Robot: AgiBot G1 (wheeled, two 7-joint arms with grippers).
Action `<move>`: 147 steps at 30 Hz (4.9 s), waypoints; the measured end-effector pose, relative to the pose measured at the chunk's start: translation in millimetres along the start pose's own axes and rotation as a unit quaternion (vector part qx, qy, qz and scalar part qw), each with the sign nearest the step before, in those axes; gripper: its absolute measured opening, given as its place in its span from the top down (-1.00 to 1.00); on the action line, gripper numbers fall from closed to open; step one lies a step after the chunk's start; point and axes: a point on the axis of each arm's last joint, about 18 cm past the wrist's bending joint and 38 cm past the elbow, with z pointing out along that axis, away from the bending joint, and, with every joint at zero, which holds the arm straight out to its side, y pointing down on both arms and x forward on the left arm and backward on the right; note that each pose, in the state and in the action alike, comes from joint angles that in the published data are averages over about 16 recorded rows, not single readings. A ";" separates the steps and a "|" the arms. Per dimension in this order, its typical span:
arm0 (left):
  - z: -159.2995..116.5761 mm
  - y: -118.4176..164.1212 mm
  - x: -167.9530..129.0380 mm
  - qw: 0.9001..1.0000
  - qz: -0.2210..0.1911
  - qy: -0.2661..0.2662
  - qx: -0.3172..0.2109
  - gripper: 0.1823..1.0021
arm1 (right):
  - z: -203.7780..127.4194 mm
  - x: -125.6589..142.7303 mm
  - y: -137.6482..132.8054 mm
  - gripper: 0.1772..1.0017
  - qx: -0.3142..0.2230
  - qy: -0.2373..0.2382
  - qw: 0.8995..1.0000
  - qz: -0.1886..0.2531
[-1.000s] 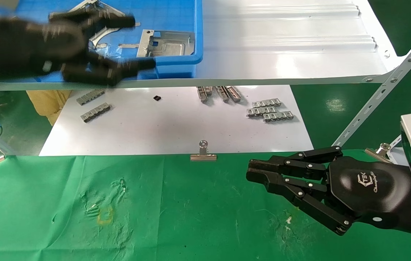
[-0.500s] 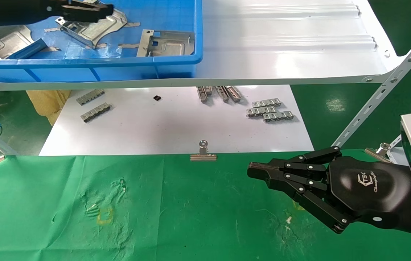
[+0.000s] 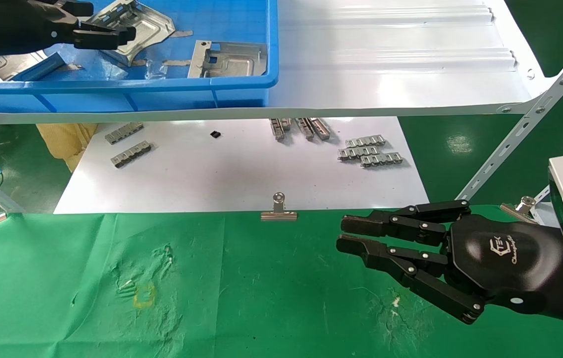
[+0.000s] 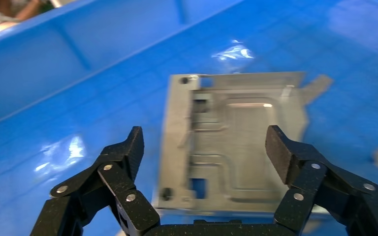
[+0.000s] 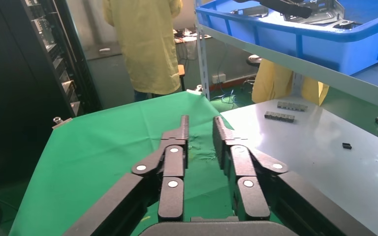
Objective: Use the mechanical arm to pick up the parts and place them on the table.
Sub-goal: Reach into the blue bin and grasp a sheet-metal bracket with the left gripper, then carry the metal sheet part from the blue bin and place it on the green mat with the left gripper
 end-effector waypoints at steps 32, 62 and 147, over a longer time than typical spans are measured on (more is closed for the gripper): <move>-28.4 -21.0 -1.4 0.998 0.034 0.038 0.044 0.69 | 0.0 0.0 0.0 -0.74 0.000 0.000 1.000 0.000; -19.4 -15.5 -1.4 0.996 0.079 0.027 -0.012 0.58 | 0.0 0.0 0.0 -1.00 0.000 0.000 1.000 0.000; -62.8 -41.8 5.8 0.986 0.071 0.091 0.117 0.79 | 0.0 0.0 0.0 -1.00 0.000 0.000 1.000 0.000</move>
